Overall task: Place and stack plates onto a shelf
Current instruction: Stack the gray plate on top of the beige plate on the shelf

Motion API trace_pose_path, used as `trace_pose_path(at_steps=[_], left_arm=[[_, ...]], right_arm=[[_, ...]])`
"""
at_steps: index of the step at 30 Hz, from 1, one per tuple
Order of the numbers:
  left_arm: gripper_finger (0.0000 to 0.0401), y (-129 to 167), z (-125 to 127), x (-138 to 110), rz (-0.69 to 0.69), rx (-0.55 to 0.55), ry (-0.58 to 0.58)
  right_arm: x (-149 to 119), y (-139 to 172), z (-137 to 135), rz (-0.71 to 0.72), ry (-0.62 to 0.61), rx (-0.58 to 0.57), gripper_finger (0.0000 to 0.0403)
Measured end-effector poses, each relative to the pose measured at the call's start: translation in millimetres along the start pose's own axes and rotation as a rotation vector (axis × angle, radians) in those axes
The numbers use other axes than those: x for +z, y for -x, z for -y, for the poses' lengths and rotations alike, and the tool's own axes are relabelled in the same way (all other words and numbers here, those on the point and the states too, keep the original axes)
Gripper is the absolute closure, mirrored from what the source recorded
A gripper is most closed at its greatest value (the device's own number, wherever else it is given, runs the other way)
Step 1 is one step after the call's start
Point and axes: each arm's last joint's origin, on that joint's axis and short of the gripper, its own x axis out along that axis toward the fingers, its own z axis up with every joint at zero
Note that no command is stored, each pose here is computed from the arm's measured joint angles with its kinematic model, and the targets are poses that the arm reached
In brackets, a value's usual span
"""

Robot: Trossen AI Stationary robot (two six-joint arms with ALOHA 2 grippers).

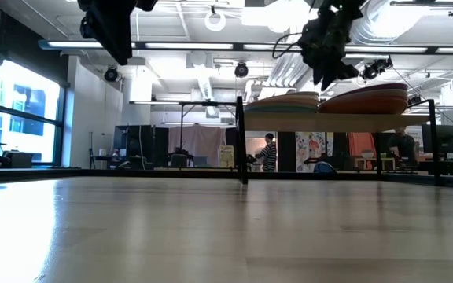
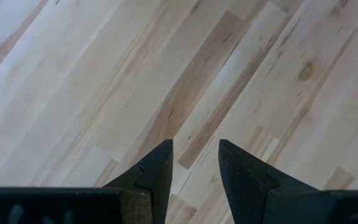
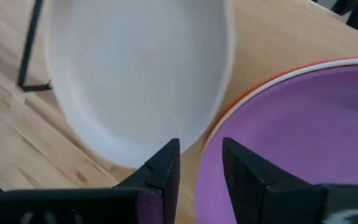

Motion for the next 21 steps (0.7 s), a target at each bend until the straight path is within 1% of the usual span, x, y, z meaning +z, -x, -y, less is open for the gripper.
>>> trace_pose_path(at_steps=[3, 8, 11, 14, 19, 21], left_arm=[[0.0284, -0.1, -0.4, 0.4, 0.0, 0.001, 0.002], [0.0284, -0.9, -3.2, 2.6, 0.001, 0.007, 0.015], [0.0284, -1.4, -5.0, 4.0, 0.001, 0.011, 0.023], [0.0284, -1.9, -6.5, 5.0, 0.001, 0.014, 0.03], [0.0284, -2.5, -8.7, 6.7, 0.001, 0.018, 0.04], [0.0284, -2.7, -8.9, 6.9, 0.001, 0.019, 0.041]], right_arm=[[-5.8, 3.5, -10.2, 0.006, 0.029, 0.004, 0.0304], [-11.3, -5.7, -34.4, -0.021, 0.11, -0.002, 0.0304], [-15.2, -11.8, -46.6, -0.031, 0.156, -0.078, 0.0304], [-19.8, -14.3, -52.6, -0.045, 0.161, -0.151, 0.0304], [-21.6, -16.3, -57.6, -0.028, 0.184, -0.237, 0.0304], [-21.3, -16.3, -57.6, -0.022, 0.187, -0.25, 0.0304]])
